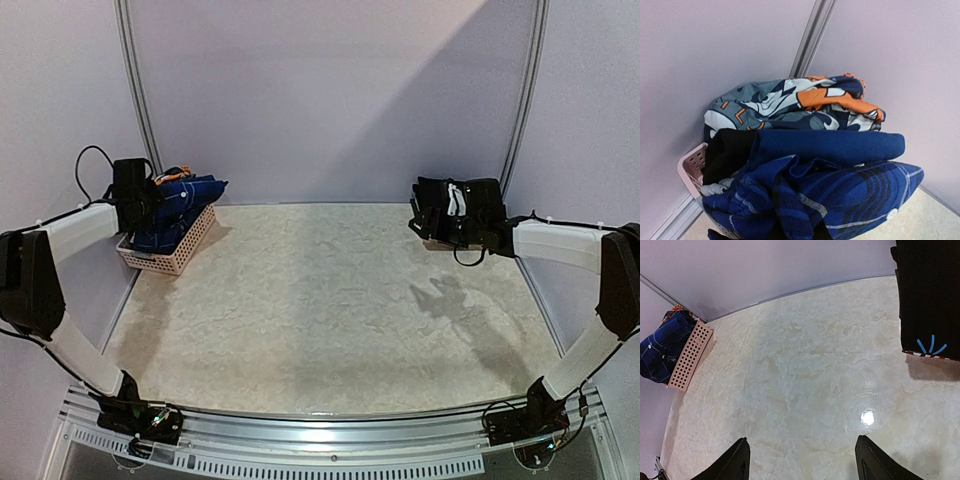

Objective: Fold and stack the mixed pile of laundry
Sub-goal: Pick up the crumpled shirt from the bin, then pass from the left arm to the right

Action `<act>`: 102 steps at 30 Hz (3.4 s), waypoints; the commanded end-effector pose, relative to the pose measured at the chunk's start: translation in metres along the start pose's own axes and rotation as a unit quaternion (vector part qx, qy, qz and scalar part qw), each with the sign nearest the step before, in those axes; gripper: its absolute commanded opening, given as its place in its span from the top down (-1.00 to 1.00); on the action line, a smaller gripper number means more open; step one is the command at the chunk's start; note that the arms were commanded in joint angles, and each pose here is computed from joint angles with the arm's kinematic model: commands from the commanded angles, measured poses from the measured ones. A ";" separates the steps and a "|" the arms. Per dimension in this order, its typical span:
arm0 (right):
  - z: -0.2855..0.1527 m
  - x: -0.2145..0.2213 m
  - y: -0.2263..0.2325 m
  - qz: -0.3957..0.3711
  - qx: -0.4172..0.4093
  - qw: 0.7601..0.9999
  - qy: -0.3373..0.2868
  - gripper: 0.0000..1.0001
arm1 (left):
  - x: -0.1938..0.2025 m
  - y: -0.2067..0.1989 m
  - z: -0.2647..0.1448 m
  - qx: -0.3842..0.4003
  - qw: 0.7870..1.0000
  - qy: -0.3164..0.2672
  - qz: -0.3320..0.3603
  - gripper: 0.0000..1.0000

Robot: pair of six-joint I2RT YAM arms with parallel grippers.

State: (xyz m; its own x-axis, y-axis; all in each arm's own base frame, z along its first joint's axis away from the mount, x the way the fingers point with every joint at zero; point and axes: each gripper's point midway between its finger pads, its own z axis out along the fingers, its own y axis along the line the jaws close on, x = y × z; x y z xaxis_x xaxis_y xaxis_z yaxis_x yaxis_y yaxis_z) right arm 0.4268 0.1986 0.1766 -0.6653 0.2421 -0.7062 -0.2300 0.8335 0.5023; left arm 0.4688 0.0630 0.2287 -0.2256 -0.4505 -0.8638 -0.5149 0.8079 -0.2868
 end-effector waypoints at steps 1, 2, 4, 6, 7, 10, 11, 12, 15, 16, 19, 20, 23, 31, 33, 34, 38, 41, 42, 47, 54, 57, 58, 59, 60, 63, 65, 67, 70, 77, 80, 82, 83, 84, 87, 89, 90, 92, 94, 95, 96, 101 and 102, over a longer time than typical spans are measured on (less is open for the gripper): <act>0.005 -0.001 0.007 -0.007 -0.005 1.000 0.005 -0.46 | -0.077 -0.009 -0.025 0.023 0.994 -0.091 -0.060 1.00; 0.005 -0.001 0.007 -0.007 -0.005 1.000 0.005 -0.46 | -0.081 -0.011 -0.027 0.027 0.993 -0.094 -0.063 1.00; 0.005 0.000 0.008 -0.007 -0.006 1.000 0.007 -0.46 | -0.088 -0.016 -0.029 0.035 0.992 -0.097 -0.068 1.00; 0.005 0.000 0.009 -0.009 -0.007 1.000 0.006 -0.46 | -0.095 -0.020 -0.031 0.042 0.991 -0.103 -0.072 1.00; 0.005 -0.001 0.010 -0.009 -0.008 1.000 0.006 -0.46 | -0.098 -0.022 -0.032 0.045 0.991 -0.106 -0.073 1.00; 0.006 -0.001 0.010 -0.011 -0.008 1.000 0.005 -0.46 | -0.112 -0.028 -0.040 0.060 0.988 -0.117 -0.078 1.00; 0.006 -0.001 0.011 -0.012 -0.008 1.000 0.005 -0.46 | -0.113 -0.029 -0.042 0.061 0.989 -0.113 -0.077 1.00; 0.007 0.001 0.009 -0.011 -0.005 1.000 0.011 -0.46 | -0.115 -0.030 -0.046 0.063 0.989 -0.111 -0.077 1.00; 0.009 0.006 0.008 -0.010 -0.003 1.000 0.019 -0.47 | -0.129 -0.033 -0.058 0.073 0.987 -0.124 -0.078 1.00; 0.009 0.005 0.008 -0.010 -0.003 1.000 0.019 -0.47 | -0.133 -0.033 -0.062 0.073 0.986 -0.127 -0.079 1.00; 0.012 0.007 0.009 -0.011 -0.004 1.000 0.025 -0.47 | -0.143 -0.032 -0.073 0.073 0.984 -0.140 -0.078 1.00; 0.013 0.007 0.010 -0.011 -0.005 1.000 0.025 -0.47 | -0.146 -0.032 -0.077 0.076 0.984 -0.143 -0.079 1.00; 0.014 0.007 0.011 -0.013 -0.005 1.000 0.026 -0.47 | -0.153 -0.032 -0.087 0.083 0.982 -0.152 -0.080 1.00; 0.015 0.009 0.014 -0.016 -0.007 0.999 0.030 -0.47 | -0.162 -0.042 -0.110 0.117 0.978 -0.151 -0.082 1.00; 0.014 0.009 0.016 -0.019 -0.008 0.999 0.029 -0.47 | -0.160 -0.046 -0.116 0.129 0.978 -0.146 -0.080 1.00; 0.013 0.009 0.019 -0.021 -0.010 0.999 0.028 -0.47 | -0.159 -0.047 -0.118 0.131 0.978 -0.144 -0.080 1.00; 0.013 0.011 0.039 -0.049 -0.030 0.998 0.028 -0.48 | -0.144 -0.060 -0.130 0.153 0.977 -0.126 -0.076 1.00; 0.014 0.016 0.060 -0.080 -0.052 0.995 0.028 -0.48 | -0.135 -0.069 -0.139 0.176 0.974 -0.111 -0.085 1.00; 0.014 0.018 0.070 -0.096 -0.062 0.993 0.028 -0.47 | -0.132 -0.073 -0.143 0.185 0.973 -0.107 -0.088 1.00; 0.008 0.037 0.128 -0.186 -0.120 0.975 0.023 -0.47 | -0.113 -0.097 -0.161 0.218 0.969 -0.079 -0.088 1.00; -0.017 0.073 0.223 -0.328 -0.218 0.919 -0.018 -0.47 | -0.055 -0.151 -0.170 0.281 0.955 -0.003 -0.092 1.00; -0.024 0.081 0.249 -0.361 -0.246 0.898 -0.044 -0.48 | -0.029 -0.174 -0.176 0.311 0.945 0.031 -0.094 1.00; -0.025 0.080 0.256 -0.374 -0.246 0.892 -0.057 -0.48 | -0.019 -0.181 -0.176 0.320 0.941 0.048 -0.098 1.00; -0.025 0.077 0.260 -0.379 -0.245 0.890 -0.069 -0.48 | -0.011 -0.187 -0.178 0.331 0.936 0.059 -0.104 1.00; -0.023 0.075 0.263 -0.383 -0.243 0.887 -0.078 -0.48 | -0.003 -0.193 -0.180 0.343 0.930 0.072 -0.108 1.00; -0.021 0.071 0.273 -0.390 -0.249 0.881 -0.099 -0.48 | 0.018 -0.211 -0.186 0.373 0.914 0.104 -0.121 1.00; -0.019 0.073 0.280 -0.399 -0.254 0.874 -0.108 -0.48 | 0.034 -0.220 -0.190 0.381 0.909 0.125 -0.116 1.00; -0.015 0.074 0.285 -0.407 -0.259 0.869 -0.111 -0.48 | 0.037 -0.232 -0.196 0.400 0.900 0.127 -0.121 1.00; -0.002 0.074 0.290 -0.418 -0.256 0.865 -0.108 -0.46 | 0.046 -0.239 -0.203 0.412 0.892 0.138 -0.123 1.00; 0.034 0.090 0.286 -0.450 -0.238 0.857 -0.084 -0.27 | 0.056 -0.249 -0.215 0.434 0.879 0.157 -0.121 1.00; 0.045 0.092 0.281 -0.462 -0.222 0.855 -0.080 -0.17 | 0.060 -0.250 -0.221 0.444 0.872 0.169 -0.116 1.00; 0.051 0.094 0.277 -0.468 -0.212 0.854 -0.079 -0.10 | 0.061 -0.250 -0.223 0.448 0.870 0.171 -0.116 1.00; 0.053 0.094 0.277 -0.470 -0.209 0.854 -0.079 -0.05 | 0.062 -0.249 -0.224 0.448 0.869 0.172 -0.116 1.00; 0.055 0.095 0.275 -0.473 -0.204 0.854 -0.078 0.00 | 0.062 -0.249 -0.225 0.450 0.868 0.174 -0.116 1.00; 0.061 0.097 0.272 -0.478 -0.196 0.853 -0.075 0.22 | 0.067 -0.247 -0.226 0.453 0.866 0.180 -0.114 1.00; 0.063 0.097 0.271 -0.478 -0.192 0.854 -0.077 0.44 | 0.070 -0.246 -0.227 0.454 0.864 0.184 -0.113 1.00; 0.063 0.096 0.271 -0.478 -0.191 0.854 -0.079 0.55 | 0.073 -0.245 -0.227 0.454 0.864 0.187 -0.112 1.00; 0.064 0.095 0.270 -0.479 -0.187 0.854 -0.080 0.72 | 0.075 -0.242 -0.227 0.453 0.864 0.188 -0.111 1.00; 0.061 0.092 0.268 -0.477 -0.181 0.856 -0.083 0.91 | 0.079 -0.238 -0.226 0.451 0.867 0.186 -0.104 1.00; 0.057 0.092 0.268 -0.475 -0.185 0.856 -0.085 0.99 | 0.081 -0.234 -0.224 0.446 0.870 0.184 -0.102 1.00; 0.049 0.090 0.269 -0.473 -0.191 0.855 -0.090 1.00 | 0.083 -0.231 -0.222 0.441 0.873 0.182 -0.101 1.00; 0.004 0.065 0.282 -0.467 -0.208 0.852 -0.112 1.00 | 0.092 -0.221 -0.217 0.429 0.883 0.175 -0.076 0.91; -0.002 0.059 0.285 -0.466 -0.209 0.852 -0.115 1.00 | 0.093 -0.221 -0.217 0.430 0.883 0.174 -0.067 0.77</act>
State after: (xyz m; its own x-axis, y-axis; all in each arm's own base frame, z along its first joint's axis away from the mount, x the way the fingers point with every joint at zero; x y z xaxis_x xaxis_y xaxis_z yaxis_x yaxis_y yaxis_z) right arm 0.3338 0.4594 0.2127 0.0335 -0.3867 -0.9216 -0.8537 0.4684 -0.2276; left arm 0.3879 -0.2383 0.2792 -0.5757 -0.5486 -0.6062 0.1524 0.6564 -0.7388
